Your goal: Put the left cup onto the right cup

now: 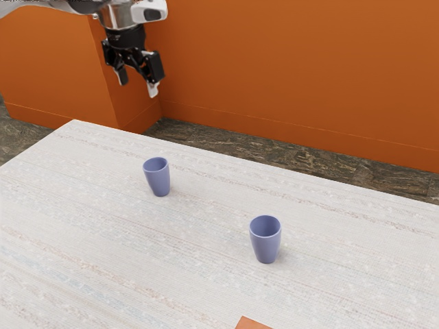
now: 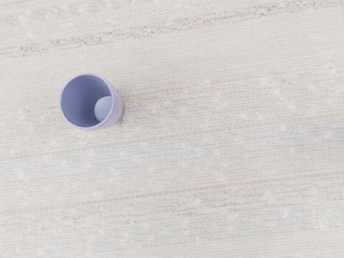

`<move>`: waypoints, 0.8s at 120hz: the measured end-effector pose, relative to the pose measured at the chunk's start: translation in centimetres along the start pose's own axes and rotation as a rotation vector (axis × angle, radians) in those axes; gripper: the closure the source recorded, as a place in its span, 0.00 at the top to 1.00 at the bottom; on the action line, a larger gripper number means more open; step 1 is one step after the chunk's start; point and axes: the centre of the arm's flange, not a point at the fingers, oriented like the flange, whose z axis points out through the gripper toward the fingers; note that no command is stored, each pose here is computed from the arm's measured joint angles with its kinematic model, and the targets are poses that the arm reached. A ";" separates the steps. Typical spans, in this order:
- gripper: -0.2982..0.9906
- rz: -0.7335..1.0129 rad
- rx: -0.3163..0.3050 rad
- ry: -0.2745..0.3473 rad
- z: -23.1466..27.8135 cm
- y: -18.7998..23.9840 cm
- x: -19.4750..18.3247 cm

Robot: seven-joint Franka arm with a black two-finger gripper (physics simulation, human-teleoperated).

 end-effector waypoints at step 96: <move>0.77 -0.238 0.016 -0.156 24.6 -4.9 7.3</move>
